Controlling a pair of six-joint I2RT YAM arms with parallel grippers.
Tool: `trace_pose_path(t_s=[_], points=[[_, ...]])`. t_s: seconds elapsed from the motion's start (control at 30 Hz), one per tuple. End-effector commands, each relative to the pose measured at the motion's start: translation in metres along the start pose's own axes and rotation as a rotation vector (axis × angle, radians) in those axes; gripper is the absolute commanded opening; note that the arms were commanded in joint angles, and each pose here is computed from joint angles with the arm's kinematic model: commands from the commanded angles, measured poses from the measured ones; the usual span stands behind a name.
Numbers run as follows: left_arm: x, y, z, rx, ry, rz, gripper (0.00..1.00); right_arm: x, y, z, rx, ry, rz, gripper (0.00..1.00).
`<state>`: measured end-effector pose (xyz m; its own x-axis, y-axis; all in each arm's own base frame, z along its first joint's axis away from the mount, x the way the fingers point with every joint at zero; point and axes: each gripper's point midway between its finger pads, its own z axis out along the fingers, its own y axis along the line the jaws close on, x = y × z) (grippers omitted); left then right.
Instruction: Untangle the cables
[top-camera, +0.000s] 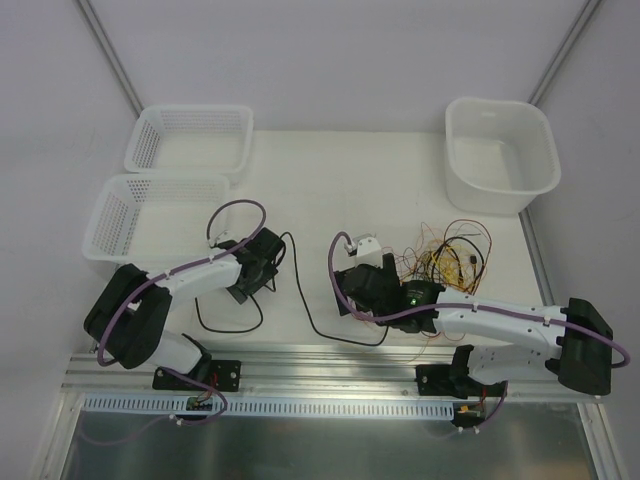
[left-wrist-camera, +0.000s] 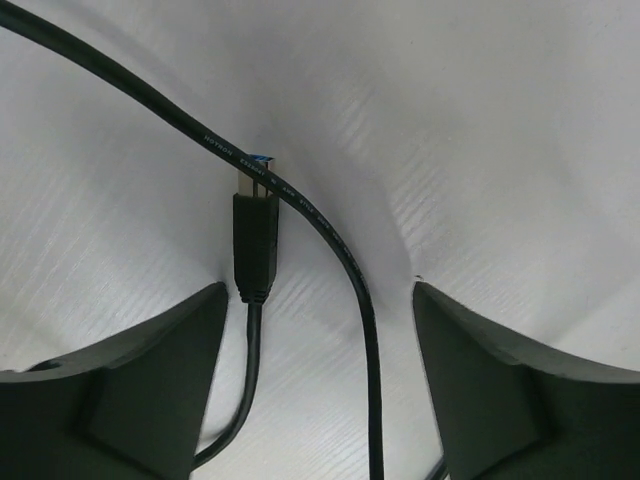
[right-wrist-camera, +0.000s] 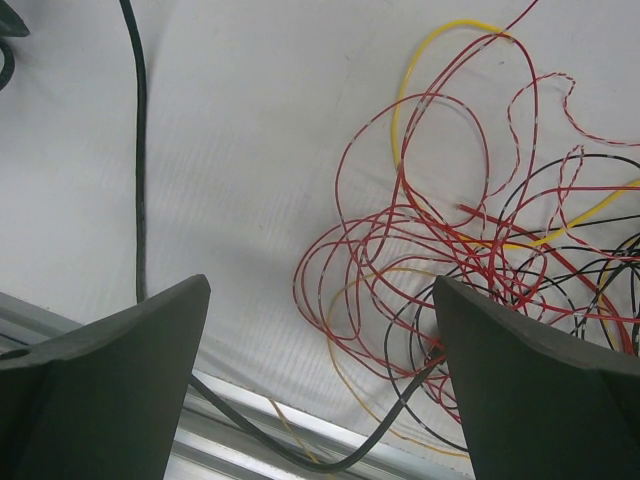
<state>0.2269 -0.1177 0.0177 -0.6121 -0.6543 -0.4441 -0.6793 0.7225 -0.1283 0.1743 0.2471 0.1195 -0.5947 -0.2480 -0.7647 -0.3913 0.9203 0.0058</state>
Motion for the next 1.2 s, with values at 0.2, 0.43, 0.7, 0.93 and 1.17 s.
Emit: trace_pose_path(t_s=[0.2, 0.43, 0.7, 0.93, 1.17], points=[[0.02, 0.011, 0.011, -0.059, 0.076, 0.04, 0.29, -0.007, -0.007, -0.005, 0.024, -0.046, 0.018, 1.0], [0.015, 0.005, 0.005, -0.028, 0.064, 0.121, 0.0, -0.007, -0.005, -0.005, 0.009, -0.04, 0.018, 1.0], [-0.035, -0.068, -0.074, 0.295, -0.044, 0.249, 0.0, -0.019, 0.005, -0.021, -0.105, -0.096, 0.064, 1.0], [-0.079, -0.118, -0.163, 0.57, -0.147, 0.348, 0.0, -0.045, 0.008, -0.055, -0.253, -0.215, 0.128, 0.99], [-0.146, -0.148, -0.264, 0.756, -0.287, 0.352, 0.0, -0.055, -0.014, -0.081, -0.264, -0.294, 0.162, 1.0]])
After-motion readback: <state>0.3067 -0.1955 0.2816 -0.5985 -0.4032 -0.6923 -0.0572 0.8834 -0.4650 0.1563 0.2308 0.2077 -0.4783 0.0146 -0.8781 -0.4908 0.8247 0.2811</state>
